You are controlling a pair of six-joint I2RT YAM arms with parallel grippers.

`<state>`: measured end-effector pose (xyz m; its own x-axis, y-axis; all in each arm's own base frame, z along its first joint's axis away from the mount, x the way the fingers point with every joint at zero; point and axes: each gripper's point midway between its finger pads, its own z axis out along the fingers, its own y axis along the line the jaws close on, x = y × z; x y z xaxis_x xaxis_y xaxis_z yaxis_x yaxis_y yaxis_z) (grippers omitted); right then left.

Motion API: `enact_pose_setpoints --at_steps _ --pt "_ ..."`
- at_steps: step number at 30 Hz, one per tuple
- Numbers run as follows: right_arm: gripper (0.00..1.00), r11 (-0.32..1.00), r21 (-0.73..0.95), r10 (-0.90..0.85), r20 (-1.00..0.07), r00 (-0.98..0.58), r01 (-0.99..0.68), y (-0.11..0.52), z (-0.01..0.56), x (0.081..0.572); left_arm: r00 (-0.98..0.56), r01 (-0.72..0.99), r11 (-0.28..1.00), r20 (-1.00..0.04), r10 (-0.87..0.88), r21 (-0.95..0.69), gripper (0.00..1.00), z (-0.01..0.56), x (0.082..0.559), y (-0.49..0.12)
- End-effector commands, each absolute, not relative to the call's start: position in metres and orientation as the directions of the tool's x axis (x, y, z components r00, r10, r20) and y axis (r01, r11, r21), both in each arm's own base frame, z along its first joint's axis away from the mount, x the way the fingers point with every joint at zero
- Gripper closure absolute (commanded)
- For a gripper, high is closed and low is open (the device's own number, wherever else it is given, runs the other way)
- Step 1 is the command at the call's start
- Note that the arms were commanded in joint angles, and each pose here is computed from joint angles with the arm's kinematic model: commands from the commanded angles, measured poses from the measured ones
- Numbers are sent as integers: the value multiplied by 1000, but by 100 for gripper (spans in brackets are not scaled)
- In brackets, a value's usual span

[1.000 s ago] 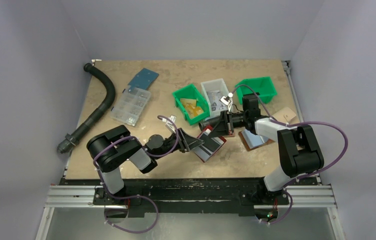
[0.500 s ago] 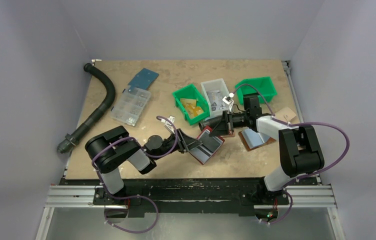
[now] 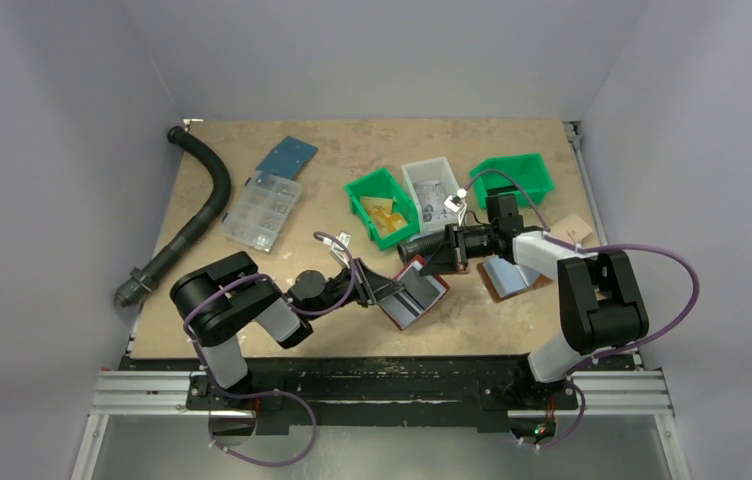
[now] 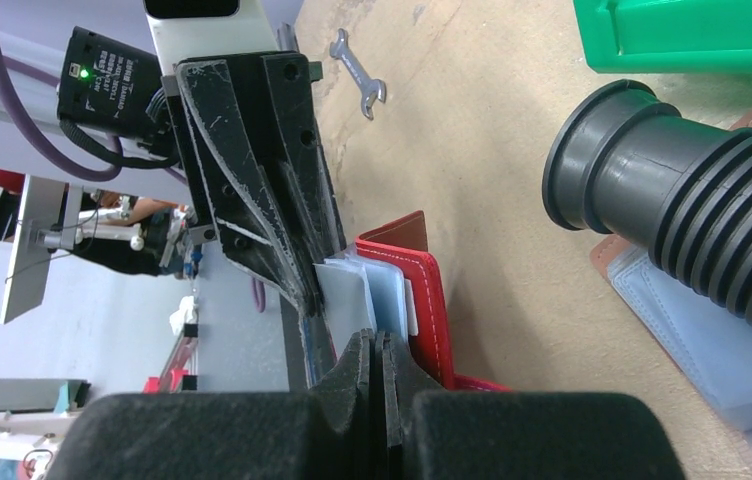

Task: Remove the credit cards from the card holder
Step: Remove the credit card from the card holder.

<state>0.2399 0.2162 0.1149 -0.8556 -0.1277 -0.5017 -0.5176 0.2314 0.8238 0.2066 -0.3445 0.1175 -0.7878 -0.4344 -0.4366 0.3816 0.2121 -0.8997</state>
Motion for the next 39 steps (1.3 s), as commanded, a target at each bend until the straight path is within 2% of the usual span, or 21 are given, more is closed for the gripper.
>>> enact_pose_setpoints --at_steps 1,3,18,26,33,36,39 --pt "100 248 786 -126 -554 -823 -567 216 124 251 -684 587 -14 -486 -544 -810 94 201 201 -343" --pt "100 253 784 -125 -555 -822 -568 215 123 252 -684 586 -12 -487 -543 -810 100 201 201 -343" --pt "100 393 730 -127 -559 -819 -559 204 103 268 -731 525 53 -482 -483 -849 100 169 198 -338" --pt "100 524 627 -177 -582 -794 -577 188 81 280 -761 473 101 -464 -453 -875 100 146 194 -321" --pt "100 579 573 -208 -585 -784 -581 180 73 288 -745 498 178 -524 -413 -849 100 144 192 -311" --pt "93 579 534 -235 -615 -753 -616 178 79 291 -726 527 207 -564 -394 -824 100 150 193 -311" --pt "81 483 470 -300 -703 -644 -739 181 106 285 -703 562 244 -612 -362 -790 100 154 194 -312"
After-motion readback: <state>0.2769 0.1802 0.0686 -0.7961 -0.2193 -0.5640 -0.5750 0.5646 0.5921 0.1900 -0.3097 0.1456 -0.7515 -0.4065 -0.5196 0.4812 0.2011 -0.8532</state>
